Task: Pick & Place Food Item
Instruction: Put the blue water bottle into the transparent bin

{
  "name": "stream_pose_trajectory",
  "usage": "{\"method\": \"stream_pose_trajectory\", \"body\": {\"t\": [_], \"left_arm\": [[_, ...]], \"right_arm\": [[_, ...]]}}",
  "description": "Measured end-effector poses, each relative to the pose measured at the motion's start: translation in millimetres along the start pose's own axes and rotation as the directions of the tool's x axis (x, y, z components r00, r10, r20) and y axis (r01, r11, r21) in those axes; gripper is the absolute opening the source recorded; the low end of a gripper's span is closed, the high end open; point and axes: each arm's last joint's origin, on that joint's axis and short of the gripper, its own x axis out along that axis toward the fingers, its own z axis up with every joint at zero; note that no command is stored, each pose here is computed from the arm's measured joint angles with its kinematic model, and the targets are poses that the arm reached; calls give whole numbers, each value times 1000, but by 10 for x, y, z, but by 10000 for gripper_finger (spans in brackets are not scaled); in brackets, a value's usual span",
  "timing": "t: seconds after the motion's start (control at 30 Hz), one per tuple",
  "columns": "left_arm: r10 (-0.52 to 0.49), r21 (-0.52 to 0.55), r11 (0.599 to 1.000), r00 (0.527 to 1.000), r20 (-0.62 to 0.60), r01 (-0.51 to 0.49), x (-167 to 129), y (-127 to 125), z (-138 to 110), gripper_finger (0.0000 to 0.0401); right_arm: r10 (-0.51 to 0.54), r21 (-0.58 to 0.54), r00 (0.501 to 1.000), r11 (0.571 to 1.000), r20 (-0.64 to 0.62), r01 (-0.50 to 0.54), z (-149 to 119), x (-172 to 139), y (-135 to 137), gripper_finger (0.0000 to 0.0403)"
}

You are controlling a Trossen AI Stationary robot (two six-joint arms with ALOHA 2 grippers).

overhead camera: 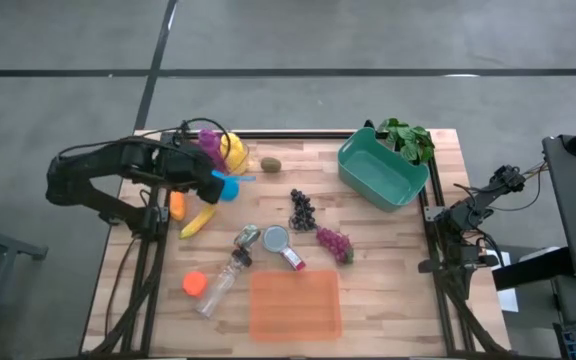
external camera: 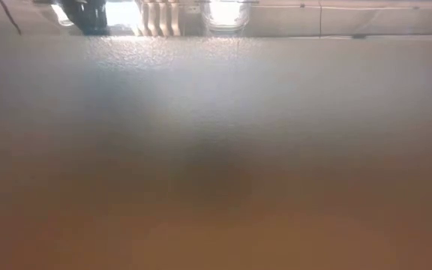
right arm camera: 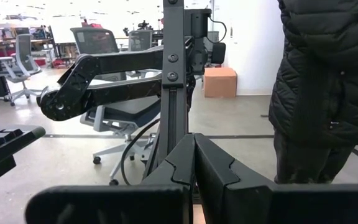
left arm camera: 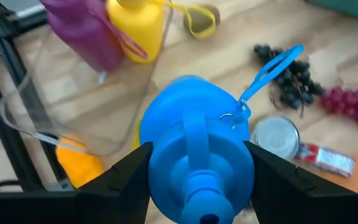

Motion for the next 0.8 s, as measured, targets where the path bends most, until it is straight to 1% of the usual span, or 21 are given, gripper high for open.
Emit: {"method": "stream_pose_trajectory", "body": {"t": [0.27, 0.63, 0.8], "left_arm": [[38, -8, 999, 995, 96, -37, -57, 156, 73, 214], [56, -59, 997, 991, 119, -50, -92, 323, 151, 214], [76, -83, 994, 991, 115, -66, -60, 383, 152, 214]], "right_arm": [[0, 0, 1000, 1000, 0, 0, -1, 0, 0, 8], [0, 0, 1000, 1000, 0, 0, 0, 0, 0, 8], [0, 0, 1000, 1000, 0, 0, 0, 0, 0, 8]]}}
